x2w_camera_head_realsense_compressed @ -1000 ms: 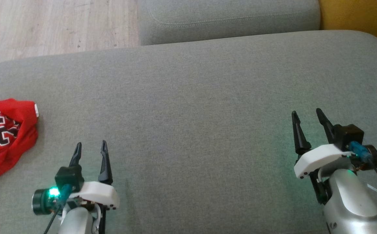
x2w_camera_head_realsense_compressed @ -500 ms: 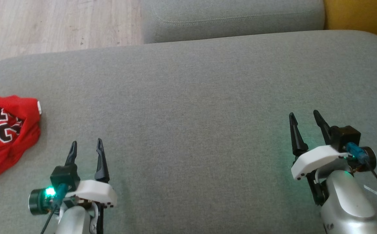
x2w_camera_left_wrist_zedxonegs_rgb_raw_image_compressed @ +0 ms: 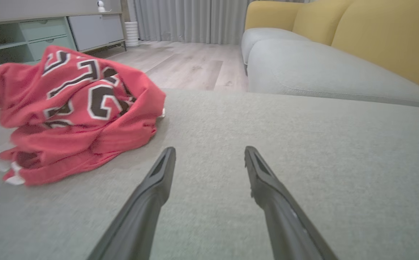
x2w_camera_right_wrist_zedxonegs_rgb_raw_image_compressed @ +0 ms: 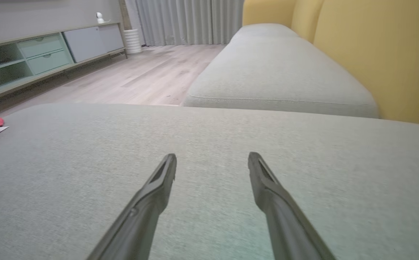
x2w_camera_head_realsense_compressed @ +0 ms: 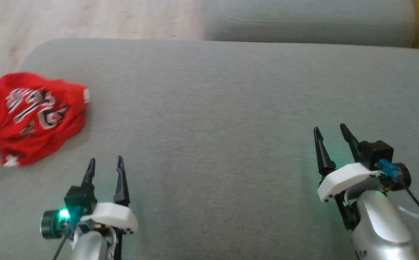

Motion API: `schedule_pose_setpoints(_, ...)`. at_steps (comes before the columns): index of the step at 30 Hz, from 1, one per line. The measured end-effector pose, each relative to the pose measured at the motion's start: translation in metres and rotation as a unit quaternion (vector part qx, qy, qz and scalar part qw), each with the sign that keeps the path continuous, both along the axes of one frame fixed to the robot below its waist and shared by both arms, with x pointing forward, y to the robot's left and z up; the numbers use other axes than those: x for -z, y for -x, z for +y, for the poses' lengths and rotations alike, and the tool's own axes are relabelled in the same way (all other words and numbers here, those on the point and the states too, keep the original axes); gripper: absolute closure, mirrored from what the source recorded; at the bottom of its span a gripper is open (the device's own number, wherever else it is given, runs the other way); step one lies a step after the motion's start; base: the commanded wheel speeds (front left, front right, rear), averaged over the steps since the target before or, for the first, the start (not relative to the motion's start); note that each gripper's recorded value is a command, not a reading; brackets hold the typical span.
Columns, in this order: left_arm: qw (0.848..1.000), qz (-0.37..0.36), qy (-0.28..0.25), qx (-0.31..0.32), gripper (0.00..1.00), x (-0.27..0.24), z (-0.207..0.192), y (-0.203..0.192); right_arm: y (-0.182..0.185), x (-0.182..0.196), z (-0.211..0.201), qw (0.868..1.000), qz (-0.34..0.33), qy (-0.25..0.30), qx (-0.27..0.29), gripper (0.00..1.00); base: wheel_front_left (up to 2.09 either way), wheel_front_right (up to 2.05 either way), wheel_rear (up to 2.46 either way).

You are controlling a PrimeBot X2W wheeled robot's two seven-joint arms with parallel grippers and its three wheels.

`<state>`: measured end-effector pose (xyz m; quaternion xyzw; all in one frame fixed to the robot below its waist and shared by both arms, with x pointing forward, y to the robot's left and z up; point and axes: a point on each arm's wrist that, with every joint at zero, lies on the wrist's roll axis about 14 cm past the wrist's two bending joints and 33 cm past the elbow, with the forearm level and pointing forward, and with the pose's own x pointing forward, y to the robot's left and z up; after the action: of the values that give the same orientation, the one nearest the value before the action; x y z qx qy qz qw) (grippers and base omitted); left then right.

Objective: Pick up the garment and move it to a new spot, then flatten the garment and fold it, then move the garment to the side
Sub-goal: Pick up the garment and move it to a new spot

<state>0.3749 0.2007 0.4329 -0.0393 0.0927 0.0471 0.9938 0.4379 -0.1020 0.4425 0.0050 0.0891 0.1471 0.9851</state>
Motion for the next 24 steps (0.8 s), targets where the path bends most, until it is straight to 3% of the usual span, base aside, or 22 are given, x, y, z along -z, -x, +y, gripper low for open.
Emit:
schedule_pose_setpoints(13, 0.992, 0.022, 0.002, -0.122, 0.0, 0.013, 0.069, 0.076, 0.011, 0.008, 0.131, 0.985, 0.015, -0.013, -0.174, 0.0, 0.0, 0.0, 0.0)
schedule_pose_setpoints(24, 0.99, 0.021, -0.004, -0.141, 0.0, 0.011, 0.084, 0.086, 0.015, 0.012, 0.148, 0.98, 0.021, -0.017, -0.196, 0.0, 0.0, 0.0, 0.0)
